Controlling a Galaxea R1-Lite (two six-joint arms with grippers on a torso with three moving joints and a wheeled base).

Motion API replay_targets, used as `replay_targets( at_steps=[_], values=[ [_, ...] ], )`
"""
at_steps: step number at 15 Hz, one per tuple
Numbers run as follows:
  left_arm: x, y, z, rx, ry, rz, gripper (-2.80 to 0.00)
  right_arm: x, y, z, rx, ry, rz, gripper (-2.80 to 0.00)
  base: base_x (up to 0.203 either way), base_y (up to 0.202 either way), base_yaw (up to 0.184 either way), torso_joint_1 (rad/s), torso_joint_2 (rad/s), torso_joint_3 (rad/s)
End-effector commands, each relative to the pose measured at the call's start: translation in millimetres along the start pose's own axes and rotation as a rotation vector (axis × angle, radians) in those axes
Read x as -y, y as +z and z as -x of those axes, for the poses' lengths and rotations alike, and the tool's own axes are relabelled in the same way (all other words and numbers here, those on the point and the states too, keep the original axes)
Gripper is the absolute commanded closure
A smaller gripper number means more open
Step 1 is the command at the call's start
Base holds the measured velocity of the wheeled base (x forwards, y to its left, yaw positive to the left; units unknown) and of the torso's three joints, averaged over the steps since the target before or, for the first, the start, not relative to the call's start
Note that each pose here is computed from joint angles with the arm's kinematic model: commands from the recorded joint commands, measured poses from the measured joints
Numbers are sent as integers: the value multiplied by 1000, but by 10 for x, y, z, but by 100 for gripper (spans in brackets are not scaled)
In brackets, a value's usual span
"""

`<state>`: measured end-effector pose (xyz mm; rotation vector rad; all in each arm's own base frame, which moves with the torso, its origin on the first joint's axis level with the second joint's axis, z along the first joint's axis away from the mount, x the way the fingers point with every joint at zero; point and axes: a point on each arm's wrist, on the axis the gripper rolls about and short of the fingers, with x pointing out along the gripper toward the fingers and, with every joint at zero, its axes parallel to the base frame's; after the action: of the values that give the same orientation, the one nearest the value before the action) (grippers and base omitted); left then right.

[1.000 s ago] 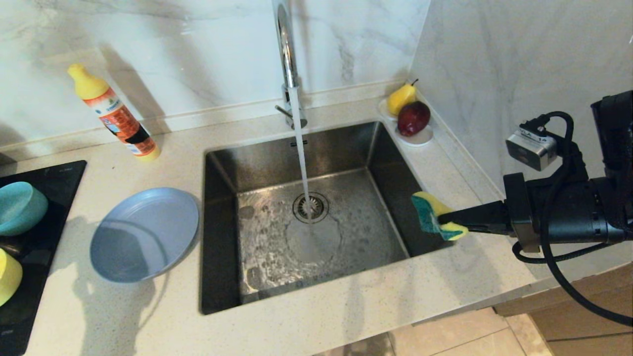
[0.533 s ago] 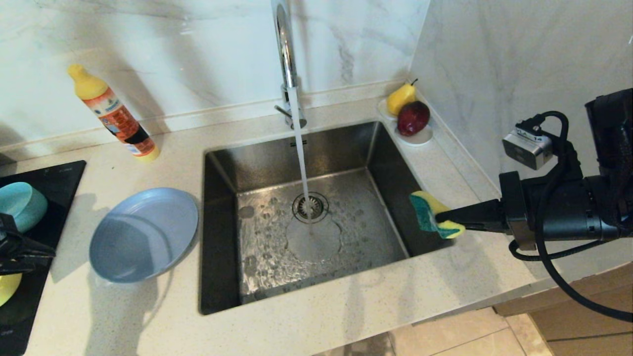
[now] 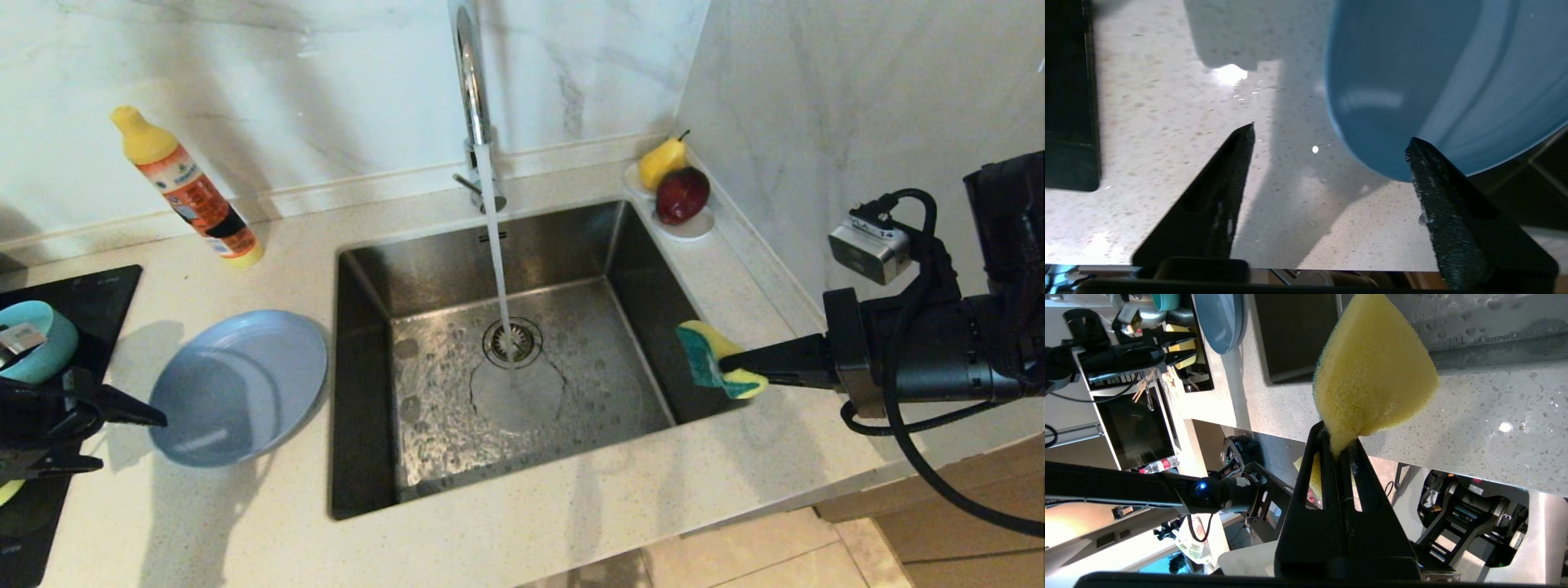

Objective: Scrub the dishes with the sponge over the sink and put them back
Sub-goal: Wash the plate

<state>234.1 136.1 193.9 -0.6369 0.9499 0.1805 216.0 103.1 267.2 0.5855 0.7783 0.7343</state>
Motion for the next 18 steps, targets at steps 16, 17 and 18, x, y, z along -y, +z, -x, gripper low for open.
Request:
replay_targets(
  at_steps=[16,17,18],
  values=[
    [268,155,-467,-19,59,-49,-280,5,-38,34,-2,1,-4,0,0,0,0,0,0,0],
    [261,157,-487,-24,60,-45,-280,8,-42,32,-3,0,-5,0,0,0,0,0,0,0],
    [258,160,-496,-25,60,-46,-280,14,-44,26,-5,-1,-7,0,0,0,0,0,0,0]
  ],
)
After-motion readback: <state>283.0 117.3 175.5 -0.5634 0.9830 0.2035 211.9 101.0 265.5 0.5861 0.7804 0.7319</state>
